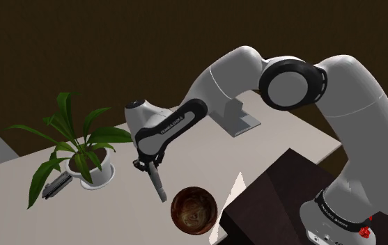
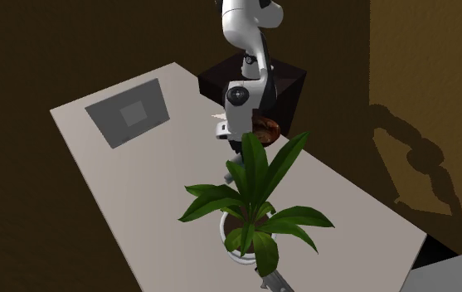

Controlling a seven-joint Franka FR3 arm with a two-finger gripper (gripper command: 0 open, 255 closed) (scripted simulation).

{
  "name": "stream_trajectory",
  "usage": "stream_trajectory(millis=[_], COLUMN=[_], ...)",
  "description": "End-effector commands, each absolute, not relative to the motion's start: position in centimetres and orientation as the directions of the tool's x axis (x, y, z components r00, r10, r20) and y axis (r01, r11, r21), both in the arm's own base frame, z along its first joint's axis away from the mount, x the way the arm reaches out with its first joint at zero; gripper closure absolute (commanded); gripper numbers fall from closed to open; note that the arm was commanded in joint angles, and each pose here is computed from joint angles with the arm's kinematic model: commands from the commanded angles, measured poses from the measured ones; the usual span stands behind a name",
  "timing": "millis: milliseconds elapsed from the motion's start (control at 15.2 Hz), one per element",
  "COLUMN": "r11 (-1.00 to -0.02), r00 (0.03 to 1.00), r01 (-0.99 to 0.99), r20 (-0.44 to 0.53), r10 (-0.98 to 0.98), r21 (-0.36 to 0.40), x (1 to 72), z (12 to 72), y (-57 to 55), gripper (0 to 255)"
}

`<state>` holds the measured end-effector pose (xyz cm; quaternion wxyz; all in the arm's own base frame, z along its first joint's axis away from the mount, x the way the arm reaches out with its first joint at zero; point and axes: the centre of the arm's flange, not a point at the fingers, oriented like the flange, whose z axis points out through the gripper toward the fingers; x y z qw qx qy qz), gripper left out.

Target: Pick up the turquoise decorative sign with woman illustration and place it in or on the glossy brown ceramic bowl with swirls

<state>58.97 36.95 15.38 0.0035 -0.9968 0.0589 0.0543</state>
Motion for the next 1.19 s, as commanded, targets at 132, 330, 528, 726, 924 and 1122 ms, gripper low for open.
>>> stream_trajectory(millis=[132,330,528,726,924,1122], r11=[-0.993,-0.993,-0.993,-0.993,-0.993,-0.993], r00=[0.987,0.987,0.987,0.987,0.987,0.987], r01=[-0.118,-0.118,-0.118,-0.118,-0.118,-0.118], r20=[-0.108,-0.108,-0.108,-0.108,-0.108,-0.108], r10=[-0.117,-0.117,-0.117,-0.117,-0.117,-0.117], r21=[-0.001,-0.001,-0.001,-0.001,-0.001,-0.001], x=[59.0,59.0,59.0,59.0,59.0,59.0], z=[17.6,19.2,20.8,22.3,23.9,25.5], y=[37.0,37.0,37.0,37.0,37.0,37.0], gripper=[255,255,255,255,255,255])
